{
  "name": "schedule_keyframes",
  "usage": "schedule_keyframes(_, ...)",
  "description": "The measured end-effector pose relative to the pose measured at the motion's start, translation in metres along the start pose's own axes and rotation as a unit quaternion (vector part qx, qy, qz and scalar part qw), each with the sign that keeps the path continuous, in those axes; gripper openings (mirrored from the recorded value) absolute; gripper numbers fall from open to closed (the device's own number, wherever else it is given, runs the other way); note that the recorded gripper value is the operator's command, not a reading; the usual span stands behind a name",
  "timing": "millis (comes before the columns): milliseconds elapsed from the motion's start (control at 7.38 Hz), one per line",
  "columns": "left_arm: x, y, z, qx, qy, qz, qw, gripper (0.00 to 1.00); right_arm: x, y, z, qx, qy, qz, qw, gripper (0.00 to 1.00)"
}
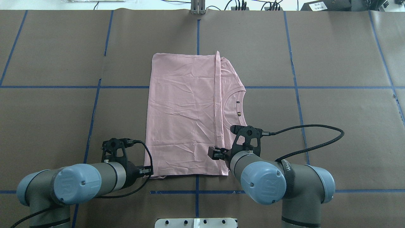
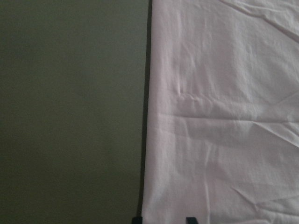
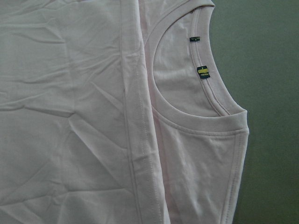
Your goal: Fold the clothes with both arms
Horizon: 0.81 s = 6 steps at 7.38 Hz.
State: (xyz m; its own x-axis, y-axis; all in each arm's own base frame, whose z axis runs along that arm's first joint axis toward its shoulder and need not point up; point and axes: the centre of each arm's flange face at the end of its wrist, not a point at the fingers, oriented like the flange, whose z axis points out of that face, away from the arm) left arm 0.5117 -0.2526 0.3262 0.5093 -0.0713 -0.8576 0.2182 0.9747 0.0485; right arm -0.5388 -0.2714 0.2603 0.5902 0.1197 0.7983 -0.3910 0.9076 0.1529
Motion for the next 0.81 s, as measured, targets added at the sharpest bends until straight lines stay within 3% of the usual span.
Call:
schedule_keyframes(406, 0.003, 0.001, 0.015, -0.002, -0.011, 0.0, 0.9999, 0.43, 0.0, 0.0, -0.001, 0.0, -0.001, 0.001, 1.0, 1.0)
schedule_keyframes(542, 0.004, 0.001, 0.016, -0.002, -0.01, 0.0, 0.9999, 0.35, 0.0, 0.0, -0.001, 0.001, -0.001, 0.001, 1.0, 1.0)
schedule_keyframes(677, 0.005, 0.001, 0.015, -0.003, -0.01, 0.0, 1.0, 0.08, 0.0, 0.0, -0.001, 0.001, -0.001, 0.001, 1.0, 1.0)
schedule_keyframes(812, 0.006, 0.001, 0.014, -0.003, -0.008, 0.0, 1.0, 0.0, -0.001, 0.0, -0.001, 0.001, -0.001, 0.002, 1.0, 1.0)
